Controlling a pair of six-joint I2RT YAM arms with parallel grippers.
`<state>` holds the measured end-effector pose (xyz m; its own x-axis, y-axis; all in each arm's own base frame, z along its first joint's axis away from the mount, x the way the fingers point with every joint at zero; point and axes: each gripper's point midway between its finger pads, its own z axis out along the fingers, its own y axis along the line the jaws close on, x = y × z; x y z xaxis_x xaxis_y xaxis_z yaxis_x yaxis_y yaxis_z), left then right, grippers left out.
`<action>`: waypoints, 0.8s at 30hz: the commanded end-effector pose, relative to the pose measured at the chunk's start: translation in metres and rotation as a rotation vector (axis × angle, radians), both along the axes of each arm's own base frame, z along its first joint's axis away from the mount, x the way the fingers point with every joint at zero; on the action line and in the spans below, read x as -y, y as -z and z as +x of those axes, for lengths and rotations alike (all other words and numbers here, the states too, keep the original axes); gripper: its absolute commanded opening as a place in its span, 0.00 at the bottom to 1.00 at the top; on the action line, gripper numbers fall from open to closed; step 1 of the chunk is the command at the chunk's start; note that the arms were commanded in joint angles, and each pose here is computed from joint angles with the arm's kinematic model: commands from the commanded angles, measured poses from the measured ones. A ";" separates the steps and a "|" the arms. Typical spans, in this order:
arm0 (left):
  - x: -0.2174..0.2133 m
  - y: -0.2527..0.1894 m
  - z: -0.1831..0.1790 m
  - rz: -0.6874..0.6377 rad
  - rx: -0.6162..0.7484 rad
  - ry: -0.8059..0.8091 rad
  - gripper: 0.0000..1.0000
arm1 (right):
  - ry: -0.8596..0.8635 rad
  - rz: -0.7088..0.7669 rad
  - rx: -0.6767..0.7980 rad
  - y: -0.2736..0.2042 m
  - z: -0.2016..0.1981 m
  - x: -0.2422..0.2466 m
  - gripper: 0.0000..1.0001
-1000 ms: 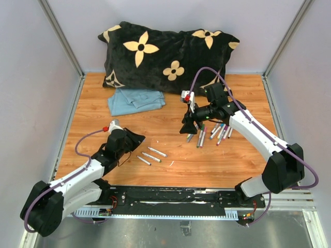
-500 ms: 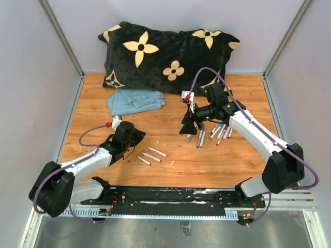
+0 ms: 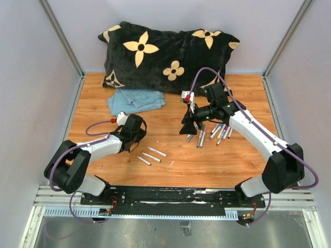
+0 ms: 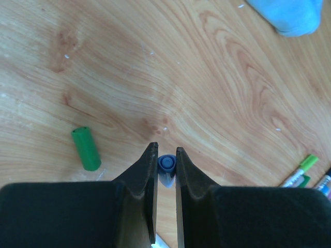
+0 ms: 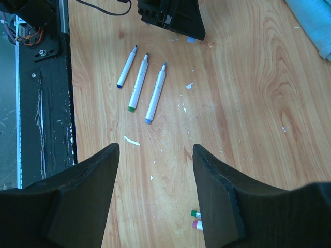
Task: Open the pen caps
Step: Place the pen cap at the center of the board.
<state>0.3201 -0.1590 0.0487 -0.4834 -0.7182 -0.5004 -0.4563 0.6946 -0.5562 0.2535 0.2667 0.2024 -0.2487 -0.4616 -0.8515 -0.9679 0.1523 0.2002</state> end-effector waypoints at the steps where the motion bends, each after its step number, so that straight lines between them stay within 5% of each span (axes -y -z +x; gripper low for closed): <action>1: -0.013 0.008 -0.002 0.071 -0.045 -0.060 0.00 | 0.014 0.027 0.002 -0.007 0.002 0.006 0.61; 10: -0.020 0.029 -0.017 0.102 -0.129 -0.080 0.01 | 0.014 0.028 -0.001 -0.007 0.001 0.006 0.62; 24: -0.028 0.034 -0.025 0.136 -0.171 -0.092 0.21 | 0.016 0.031 0.000 -0.008 0.002 0.006 0.64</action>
